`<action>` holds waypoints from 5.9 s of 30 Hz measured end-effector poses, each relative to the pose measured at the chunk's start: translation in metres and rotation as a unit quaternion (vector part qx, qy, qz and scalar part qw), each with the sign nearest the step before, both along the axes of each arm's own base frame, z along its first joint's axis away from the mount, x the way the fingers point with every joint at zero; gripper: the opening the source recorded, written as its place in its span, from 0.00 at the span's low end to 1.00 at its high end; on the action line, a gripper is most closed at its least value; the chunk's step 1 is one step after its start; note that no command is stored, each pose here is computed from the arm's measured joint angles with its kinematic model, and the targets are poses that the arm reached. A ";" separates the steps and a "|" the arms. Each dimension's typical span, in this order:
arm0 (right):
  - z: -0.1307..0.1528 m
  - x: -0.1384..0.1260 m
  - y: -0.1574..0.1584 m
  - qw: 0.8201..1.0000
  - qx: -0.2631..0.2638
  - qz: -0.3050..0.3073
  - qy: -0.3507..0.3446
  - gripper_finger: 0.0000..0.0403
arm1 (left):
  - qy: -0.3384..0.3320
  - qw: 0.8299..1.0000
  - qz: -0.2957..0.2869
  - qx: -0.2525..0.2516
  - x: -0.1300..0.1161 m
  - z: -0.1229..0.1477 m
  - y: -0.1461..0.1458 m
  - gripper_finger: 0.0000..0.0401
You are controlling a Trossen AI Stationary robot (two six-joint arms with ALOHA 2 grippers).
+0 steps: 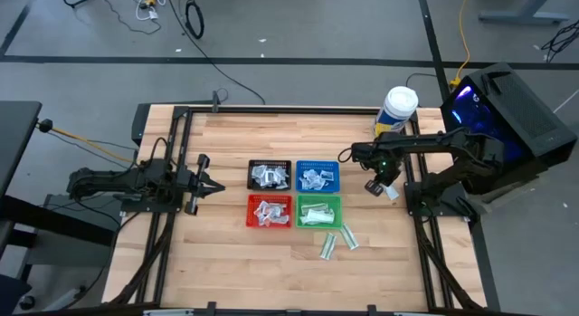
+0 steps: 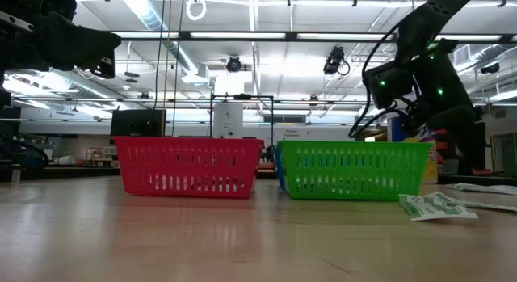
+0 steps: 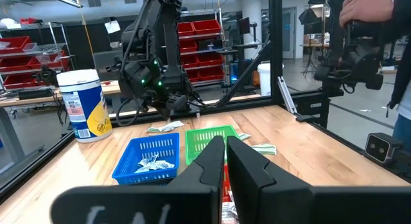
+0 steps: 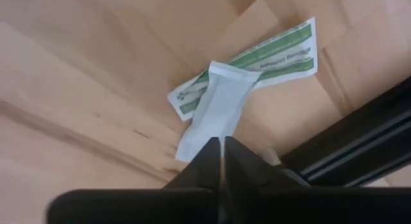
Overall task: Pick & Place First Aid Supplies
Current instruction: Put the green bandage pack into the green bin
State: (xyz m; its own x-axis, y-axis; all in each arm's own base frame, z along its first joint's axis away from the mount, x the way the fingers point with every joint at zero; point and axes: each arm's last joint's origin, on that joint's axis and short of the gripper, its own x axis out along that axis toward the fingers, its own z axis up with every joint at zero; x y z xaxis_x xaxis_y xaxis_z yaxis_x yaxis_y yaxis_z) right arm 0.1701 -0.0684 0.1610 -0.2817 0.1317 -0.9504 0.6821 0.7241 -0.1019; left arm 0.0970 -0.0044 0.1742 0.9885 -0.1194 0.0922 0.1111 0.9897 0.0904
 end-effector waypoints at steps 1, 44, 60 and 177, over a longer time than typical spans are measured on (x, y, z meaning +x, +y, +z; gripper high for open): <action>-0.001 0.000 0.000 1.000 -0.002 -0.004 -0.002 0.04 | 0.000 1.000 0.000 0.000 0.000 0.000 0.000 0.06; -0.029 0.022 -0.005 0.977 -0.027 -0.090 -0.191 0.00 | 0.000 1.000 0.000 0.000 0.000 0.000 0.000 0.06; -0.005 0.025 -0.005 0.961 -0.036 -0.102 -0.254 0.00 | 0.000 1.000 0.000 0.000 0.000 0.000 0.000 0.06; -0.026 0.033 0.061 0.972 -0.112 -0.106 -0.177 0.29 | 0.000 1.000 0.000 0.000 0.000 0.000 0.000 0.06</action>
State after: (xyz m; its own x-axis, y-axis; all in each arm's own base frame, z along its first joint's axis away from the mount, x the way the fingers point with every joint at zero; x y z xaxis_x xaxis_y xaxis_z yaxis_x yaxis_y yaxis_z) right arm 0.2036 -0.0074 0.1346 0.0786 -0.0698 -0.9945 0.8349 0.5498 0.0274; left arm 0.0970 -0.0044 0.1742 0.9885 -0.1195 0.0923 0.1112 0.9897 0.0904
